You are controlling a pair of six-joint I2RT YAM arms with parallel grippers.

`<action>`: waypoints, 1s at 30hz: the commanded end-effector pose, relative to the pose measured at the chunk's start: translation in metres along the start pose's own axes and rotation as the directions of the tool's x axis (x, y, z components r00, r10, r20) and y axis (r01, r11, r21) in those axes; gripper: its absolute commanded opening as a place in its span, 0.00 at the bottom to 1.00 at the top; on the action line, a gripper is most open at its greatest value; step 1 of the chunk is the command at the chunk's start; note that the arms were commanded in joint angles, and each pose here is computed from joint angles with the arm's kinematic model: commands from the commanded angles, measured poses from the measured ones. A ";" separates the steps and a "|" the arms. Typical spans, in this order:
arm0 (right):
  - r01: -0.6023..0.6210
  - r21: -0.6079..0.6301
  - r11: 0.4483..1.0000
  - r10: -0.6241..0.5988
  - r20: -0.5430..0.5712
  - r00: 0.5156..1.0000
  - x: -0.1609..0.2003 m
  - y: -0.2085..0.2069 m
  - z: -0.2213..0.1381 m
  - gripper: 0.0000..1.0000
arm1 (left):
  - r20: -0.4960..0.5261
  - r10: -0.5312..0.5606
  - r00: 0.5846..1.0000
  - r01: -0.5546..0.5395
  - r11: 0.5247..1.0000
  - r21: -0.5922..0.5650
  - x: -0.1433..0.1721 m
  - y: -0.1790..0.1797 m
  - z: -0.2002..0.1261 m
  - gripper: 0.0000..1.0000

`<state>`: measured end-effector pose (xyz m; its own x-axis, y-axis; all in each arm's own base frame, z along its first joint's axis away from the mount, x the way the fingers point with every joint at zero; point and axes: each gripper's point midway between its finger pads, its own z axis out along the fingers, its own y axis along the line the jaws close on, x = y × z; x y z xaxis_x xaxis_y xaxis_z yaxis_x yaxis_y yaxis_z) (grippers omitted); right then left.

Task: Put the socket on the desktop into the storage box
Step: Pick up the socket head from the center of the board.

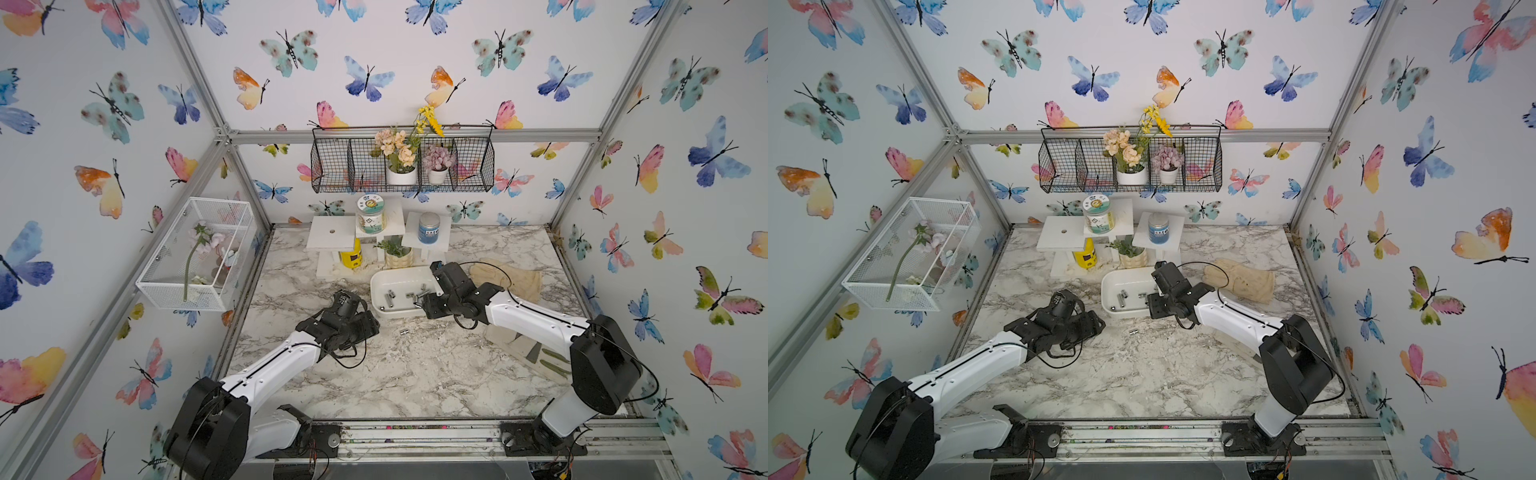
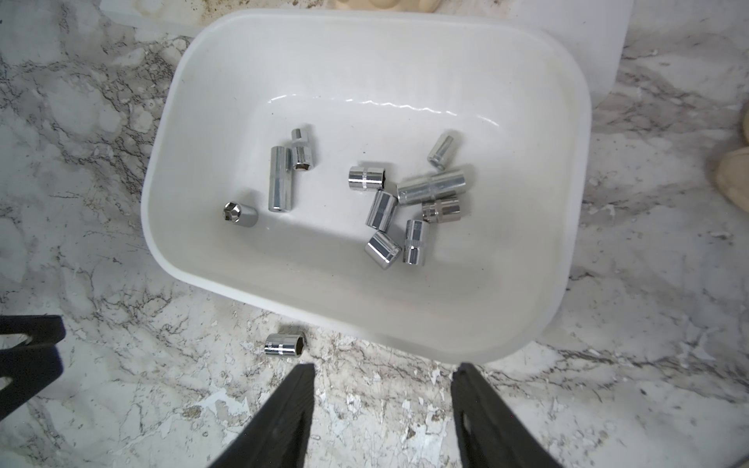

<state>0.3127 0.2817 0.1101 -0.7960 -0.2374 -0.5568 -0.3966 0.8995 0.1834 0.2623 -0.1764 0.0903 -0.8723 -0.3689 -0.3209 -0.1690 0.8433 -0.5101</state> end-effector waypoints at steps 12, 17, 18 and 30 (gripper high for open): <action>0.059 -0.100 0.993 -0.066 -0.067 0.996 0.040 0.061 0.016 0.62 | 0.028 -0.034 0.999 0.034 0.999 0.014 -0.013 0.021 -0.001 0.73; 0.081 -0.093 0.992 -0.090 -0.097 0.991 0.046 0.071 0.031 0.62 | 0.020 -0.056 0.998 0.055 0.997 0.059 -0.009 0.023 -0.006 0.73; 0.084 -0.090 0.992 -0.094 -0.106 0.990 0.048 0.072 0.035 0.62 | 0.016 -0.061 0.998 0.059 0.996 0.071 -0.007 0.023 -0.007 0.73; 0.091 -0.047 0.995 -0.098 -0.162 0.982 0.057 0.071 0.061 0.60 | 0.002 -0.074 0.997 0.073 0.986 0.151 0.001 0.018 -0.012 0.73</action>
<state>0.2676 0.3522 0.0461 -0.8136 -0.3727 -0.4463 -0.4921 0.8502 0.1872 0.2533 -0.1537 0.0840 -0.8555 -0.4308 -0.2871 -0.1781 0.7656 -0.6182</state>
